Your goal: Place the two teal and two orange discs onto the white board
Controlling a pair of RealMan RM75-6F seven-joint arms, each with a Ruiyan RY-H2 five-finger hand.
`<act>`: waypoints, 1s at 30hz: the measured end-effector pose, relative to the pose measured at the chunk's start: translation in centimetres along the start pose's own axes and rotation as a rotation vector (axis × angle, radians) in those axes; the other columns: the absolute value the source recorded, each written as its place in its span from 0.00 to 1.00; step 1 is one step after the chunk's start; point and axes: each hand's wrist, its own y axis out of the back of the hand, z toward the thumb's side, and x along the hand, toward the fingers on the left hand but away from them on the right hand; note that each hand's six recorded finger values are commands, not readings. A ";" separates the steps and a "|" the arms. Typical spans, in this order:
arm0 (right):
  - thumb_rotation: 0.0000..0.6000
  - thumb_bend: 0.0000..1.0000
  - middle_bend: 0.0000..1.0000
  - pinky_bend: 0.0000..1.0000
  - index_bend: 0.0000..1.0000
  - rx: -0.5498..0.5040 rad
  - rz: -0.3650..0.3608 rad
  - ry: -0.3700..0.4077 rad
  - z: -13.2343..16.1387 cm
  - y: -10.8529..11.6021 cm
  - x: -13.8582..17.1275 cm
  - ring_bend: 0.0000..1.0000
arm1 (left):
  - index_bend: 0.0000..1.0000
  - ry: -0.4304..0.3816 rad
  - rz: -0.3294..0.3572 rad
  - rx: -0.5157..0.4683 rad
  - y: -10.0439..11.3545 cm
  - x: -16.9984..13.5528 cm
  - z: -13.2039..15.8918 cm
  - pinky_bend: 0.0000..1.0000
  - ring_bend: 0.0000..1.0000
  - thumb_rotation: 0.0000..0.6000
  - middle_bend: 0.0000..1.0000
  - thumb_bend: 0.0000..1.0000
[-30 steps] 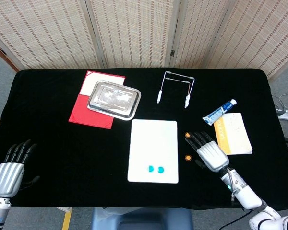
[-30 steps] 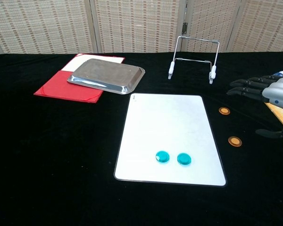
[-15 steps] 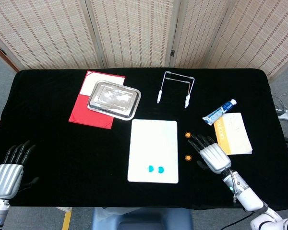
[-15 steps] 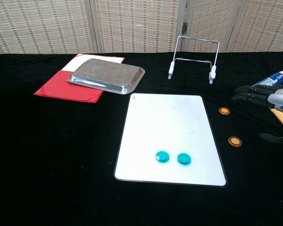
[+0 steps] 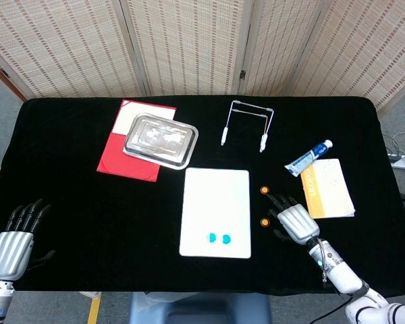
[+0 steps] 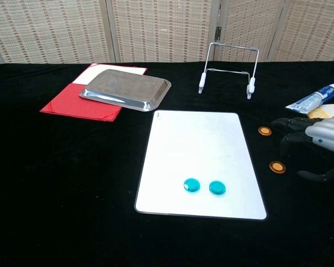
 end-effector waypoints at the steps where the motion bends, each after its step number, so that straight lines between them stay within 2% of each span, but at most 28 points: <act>1: 1.00 0.45 0.05 0.13 0.37 0.000 -0.001 0.004 0.1 -0.1 -0.1 0.00 | 0.00 0.000 0.000 0.000 0.0 0.0 0.0 0.00 0.00 1.00 0.00 0.19; 20: 1.00 0.45 0.08 0.13 0.41 0.006 -0.011 0.017 0.8 -0.9 -1.6 0.02 | 0.00 0.002 -0.011 -0.003 -0.3 0.2 0.0 0.00 0.00 1.00 0.00 0.19; 30: 1.00 0.45 0.12 0.13 0.47 0.011 -0.011 0.017 1.0 -1.2 -2.1 0.04 | 0.00 0.009 -0.014 -0.005 -0.5 0.2 -0.2 0.00 0.00 1.00 0.00 0.19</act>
